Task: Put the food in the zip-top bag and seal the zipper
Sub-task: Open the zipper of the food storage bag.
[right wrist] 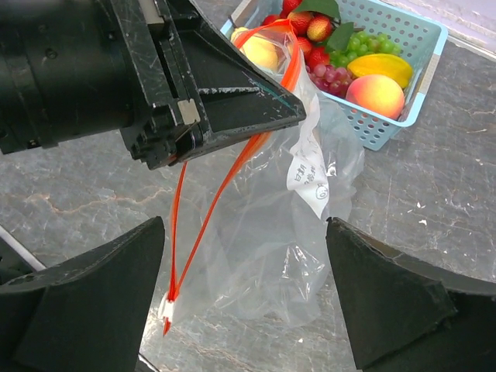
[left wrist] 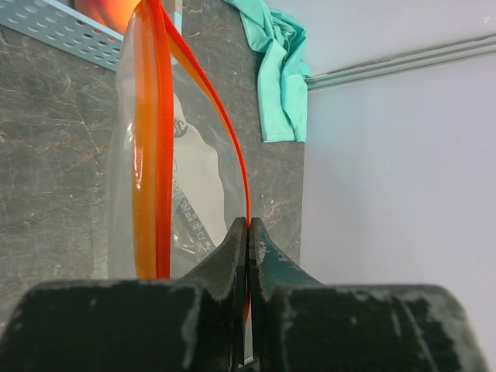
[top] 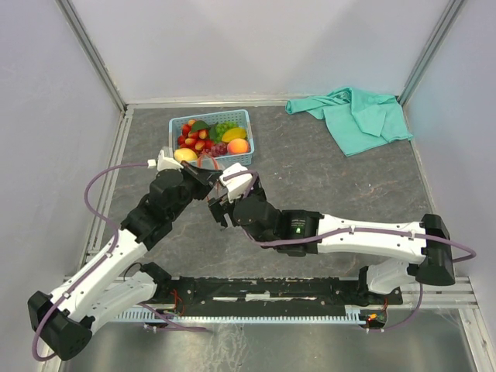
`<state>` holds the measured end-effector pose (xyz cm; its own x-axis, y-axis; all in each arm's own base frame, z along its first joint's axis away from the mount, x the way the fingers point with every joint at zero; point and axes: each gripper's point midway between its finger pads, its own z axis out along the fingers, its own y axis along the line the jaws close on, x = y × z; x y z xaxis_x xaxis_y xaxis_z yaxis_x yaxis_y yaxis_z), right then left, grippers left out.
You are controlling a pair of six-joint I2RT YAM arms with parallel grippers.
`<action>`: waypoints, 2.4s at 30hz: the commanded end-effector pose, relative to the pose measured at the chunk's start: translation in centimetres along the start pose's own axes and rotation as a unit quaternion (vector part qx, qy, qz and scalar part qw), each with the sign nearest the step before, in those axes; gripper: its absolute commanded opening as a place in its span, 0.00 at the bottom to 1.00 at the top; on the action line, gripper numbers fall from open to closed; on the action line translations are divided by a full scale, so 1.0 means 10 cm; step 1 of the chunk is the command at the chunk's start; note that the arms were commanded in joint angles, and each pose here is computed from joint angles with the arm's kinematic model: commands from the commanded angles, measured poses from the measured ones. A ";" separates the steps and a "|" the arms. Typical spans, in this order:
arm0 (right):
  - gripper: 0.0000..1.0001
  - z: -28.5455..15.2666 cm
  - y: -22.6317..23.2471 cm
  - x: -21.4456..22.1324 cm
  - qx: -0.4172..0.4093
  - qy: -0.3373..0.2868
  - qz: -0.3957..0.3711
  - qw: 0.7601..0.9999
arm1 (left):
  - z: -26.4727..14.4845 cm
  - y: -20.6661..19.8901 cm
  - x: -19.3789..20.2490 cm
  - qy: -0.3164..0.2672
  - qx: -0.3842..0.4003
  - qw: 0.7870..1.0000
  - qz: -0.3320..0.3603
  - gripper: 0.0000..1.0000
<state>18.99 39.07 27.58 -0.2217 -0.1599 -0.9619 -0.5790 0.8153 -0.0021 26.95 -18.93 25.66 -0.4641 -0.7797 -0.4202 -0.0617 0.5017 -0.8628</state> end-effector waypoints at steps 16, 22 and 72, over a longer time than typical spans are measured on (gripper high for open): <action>0.81 0.20 -0.44 0.22 0.104 0.012 0.038 0.994 | 0.08 -0.31 -0.04 -0.019 0.036 0.998 -0.038 0.03; 0.84 0.14 -0.38 0.14 0.071 -0.006 0.064 0.995 | 0.11 -0.33 -0.03 -0.024 0.037 0.998 -0.036 0.03; 0.02 0.20 -0.73 0.64 0.116 0.011 0.028 0.993 | -0.41 0.36 0.19 0.021 -0.087 0.996 -0.023 0.61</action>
<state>23.57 33.17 19.94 -0.2686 -0.1798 -0.9463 -0.3639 0.9285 -0.0731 22.67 -17.30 25.34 -0.4764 -0.7775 -0.4105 -0.1429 0.5291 -0.8364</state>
